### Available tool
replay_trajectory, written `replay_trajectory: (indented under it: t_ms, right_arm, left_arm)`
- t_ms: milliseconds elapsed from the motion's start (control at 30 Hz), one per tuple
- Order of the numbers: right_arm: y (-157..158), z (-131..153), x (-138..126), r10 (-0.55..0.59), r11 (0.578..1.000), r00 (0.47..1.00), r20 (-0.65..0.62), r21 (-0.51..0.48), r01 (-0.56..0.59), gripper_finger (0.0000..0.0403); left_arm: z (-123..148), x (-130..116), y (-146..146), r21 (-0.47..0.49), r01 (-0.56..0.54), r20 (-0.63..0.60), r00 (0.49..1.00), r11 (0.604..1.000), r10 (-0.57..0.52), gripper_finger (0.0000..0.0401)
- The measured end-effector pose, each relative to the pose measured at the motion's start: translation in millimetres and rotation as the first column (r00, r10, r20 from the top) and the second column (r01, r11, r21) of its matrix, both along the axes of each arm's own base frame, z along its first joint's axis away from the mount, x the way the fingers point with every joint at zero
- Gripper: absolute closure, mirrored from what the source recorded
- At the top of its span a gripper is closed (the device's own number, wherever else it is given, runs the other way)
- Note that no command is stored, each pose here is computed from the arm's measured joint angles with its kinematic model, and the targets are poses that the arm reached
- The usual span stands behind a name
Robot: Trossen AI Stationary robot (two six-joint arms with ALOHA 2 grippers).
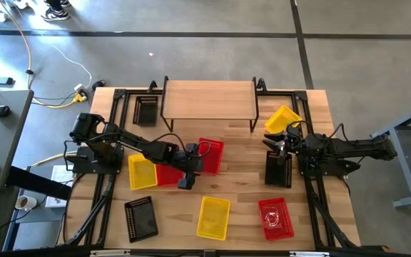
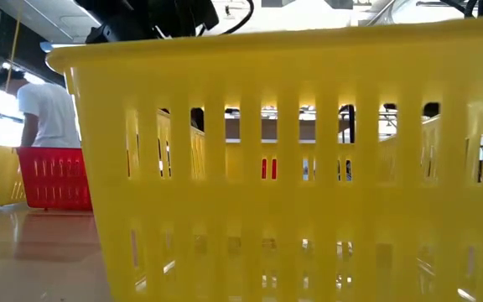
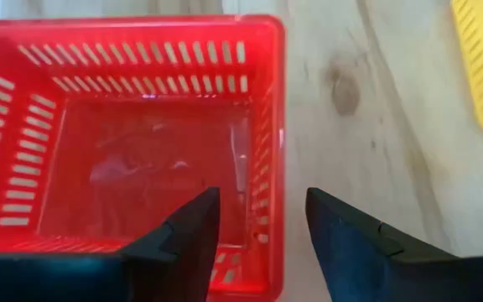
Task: Stack baskets on shelf by color
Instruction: Put the top right red bin on the shelf
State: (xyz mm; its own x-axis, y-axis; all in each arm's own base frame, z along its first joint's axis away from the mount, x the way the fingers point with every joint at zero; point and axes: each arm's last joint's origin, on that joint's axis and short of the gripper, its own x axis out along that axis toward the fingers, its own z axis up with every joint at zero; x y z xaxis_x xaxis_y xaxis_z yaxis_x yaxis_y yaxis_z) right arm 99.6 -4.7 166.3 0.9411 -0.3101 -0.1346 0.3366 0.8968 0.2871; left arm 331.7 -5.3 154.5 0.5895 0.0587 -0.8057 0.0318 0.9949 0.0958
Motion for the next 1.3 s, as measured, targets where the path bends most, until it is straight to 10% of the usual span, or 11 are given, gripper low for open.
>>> replay_trajectory:
  t_ms: [500, 733, 1300]
  right_arm:
    - [0, 0, 0, 0.0, 1.0, 1.0, 0.0, 0.0, 0.0, 0.027]
    - [0, 0, 0, 0.0, 1.0, 1.0, 0.0, 0.0, 0.0, 0.027]
    - [0, 0, 0, 0.0, 1.0, 1.0, -0.005, 0.0, 0.0, 0.027]
  left_arm:
    - [0, 0, 0, 0.02, 0.041, -0.005, 0.999, 0.999, -0.041, 0.0388]
    - [3, 1, -2, -0.025, 0.027, 0.006, 1.0, 0.999, -0.027, 0.0392]
    - [117, 9, -12, 0.095, 0.09, 0.283, 0.952, 0.991, -0.114, 0.0399]
